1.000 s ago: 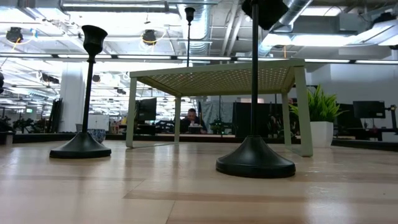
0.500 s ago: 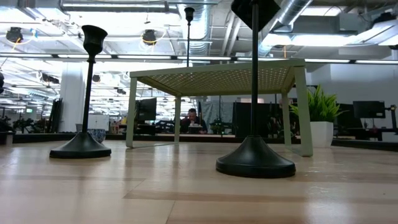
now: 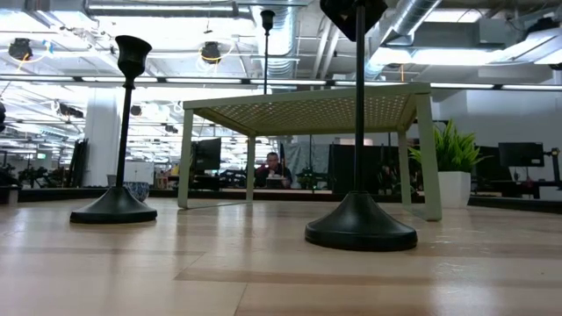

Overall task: Pick & Place candle stick holders
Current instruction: Put the black candle holder on the shelf

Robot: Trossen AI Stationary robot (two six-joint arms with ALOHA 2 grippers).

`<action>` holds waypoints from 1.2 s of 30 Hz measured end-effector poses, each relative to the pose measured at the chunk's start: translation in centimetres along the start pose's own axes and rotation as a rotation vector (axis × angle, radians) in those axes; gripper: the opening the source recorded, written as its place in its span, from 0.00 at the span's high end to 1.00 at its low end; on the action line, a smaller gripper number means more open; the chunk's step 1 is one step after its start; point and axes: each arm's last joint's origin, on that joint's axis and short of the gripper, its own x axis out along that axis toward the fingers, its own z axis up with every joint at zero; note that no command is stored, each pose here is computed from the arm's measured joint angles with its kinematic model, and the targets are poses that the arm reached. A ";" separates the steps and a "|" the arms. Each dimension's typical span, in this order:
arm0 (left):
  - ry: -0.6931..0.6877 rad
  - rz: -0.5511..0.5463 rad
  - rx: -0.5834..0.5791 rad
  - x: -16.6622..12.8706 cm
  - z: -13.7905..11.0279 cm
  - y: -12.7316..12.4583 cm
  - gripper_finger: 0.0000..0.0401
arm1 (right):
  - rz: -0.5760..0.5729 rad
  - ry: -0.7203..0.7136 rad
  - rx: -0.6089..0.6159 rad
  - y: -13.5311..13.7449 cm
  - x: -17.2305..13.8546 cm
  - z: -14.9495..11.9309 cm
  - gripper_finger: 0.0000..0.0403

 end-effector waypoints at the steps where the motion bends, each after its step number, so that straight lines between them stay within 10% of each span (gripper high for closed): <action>1: 0.000 0.001 0.000 0.0 0.0 0.0 0.98 | -0.001 0.000 -0.006 0.0 0.0 0.0 0.40; 22: 0.001 0.001 0.026 0.0 0.0 0.0 0.98 | -0.001 0.013 -0.038 -0.1 0.0 -0.1 0.84; 36: 0.001 0.000 0.026 0.0 0.0 0.0 0.98 | -0.034 0.002 -0.010 -1.0 -0.2 0.0 0.86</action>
